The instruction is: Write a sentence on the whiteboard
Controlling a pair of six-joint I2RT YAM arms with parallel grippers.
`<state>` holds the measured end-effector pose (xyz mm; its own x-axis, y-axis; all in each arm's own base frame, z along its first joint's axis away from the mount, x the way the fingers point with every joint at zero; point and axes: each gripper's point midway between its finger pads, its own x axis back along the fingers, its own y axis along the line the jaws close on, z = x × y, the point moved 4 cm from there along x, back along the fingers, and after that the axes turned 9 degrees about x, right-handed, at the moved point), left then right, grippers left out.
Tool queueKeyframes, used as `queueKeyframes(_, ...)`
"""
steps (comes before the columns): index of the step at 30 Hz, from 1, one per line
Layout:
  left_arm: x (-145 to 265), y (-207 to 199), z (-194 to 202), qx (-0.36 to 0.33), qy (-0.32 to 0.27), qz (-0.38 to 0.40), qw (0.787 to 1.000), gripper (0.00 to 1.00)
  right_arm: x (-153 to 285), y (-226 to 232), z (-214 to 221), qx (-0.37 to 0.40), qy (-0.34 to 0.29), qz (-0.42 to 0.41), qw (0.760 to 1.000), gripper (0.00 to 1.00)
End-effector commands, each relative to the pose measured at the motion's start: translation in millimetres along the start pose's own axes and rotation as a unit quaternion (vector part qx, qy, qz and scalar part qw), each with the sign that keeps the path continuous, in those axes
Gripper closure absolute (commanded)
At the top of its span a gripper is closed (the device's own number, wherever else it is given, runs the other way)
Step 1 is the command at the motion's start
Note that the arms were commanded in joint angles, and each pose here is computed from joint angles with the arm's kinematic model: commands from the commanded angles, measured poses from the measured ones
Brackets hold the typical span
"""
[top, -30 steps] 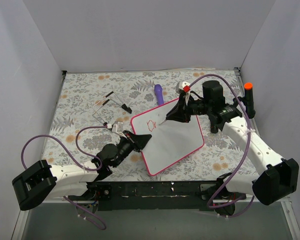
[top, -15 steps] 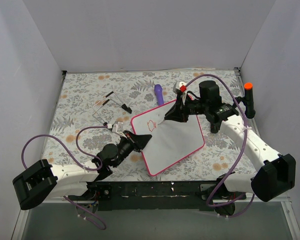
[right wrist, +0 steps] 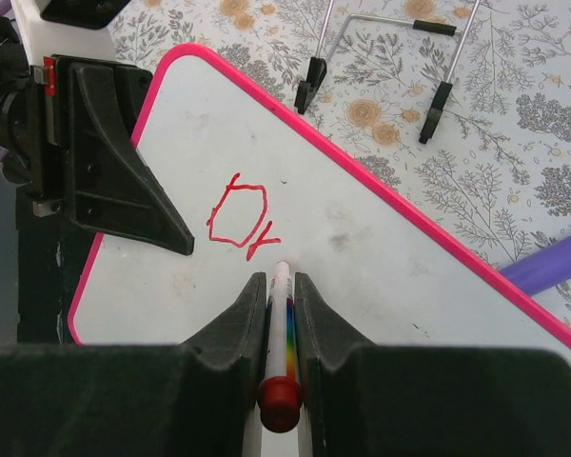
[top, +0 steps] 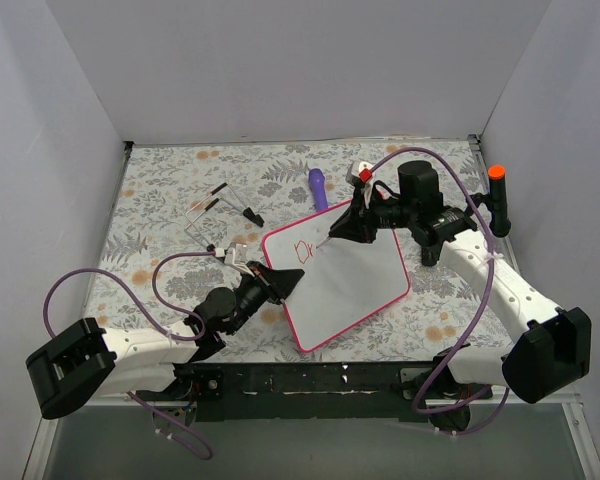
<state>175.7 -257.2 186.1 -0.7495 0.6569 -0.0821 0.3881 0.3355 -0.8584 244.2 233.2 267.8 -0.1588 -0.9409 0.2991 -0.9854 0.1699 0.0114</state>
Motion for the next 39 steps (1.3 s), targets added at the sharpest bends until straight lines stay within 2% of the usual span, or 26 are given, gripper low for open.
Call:
queueKeyframes(1, -3, -49, -28, 0.042, -0.053, 0.096, 0.993, 1.00, -3, -9, -6, 0.012, -0.008, 0.021, 1.000, 0.99)
queueKeyframes(9, -1, -46, -27, 0.042, -0.052, 0.092, 0.994, 1.00, 0, -17, -8, 0.015, 0.001, 0.052, 0.999, 0.99)
queueKeyframes(20, -1, -43, -25, 0.043, -0.049, 0.088, 0.994, 1.00, -3, -23, -18, 0.016, -0.004, 0.051, 0.999, 0.99)
queueKeyframes(39, -2, -41, -23, 0.043, -0.048, 0.088, 0.994, 1.00, -10, -8, -16, 0.005, -0.022, -0.004, 1.000, 0.99)
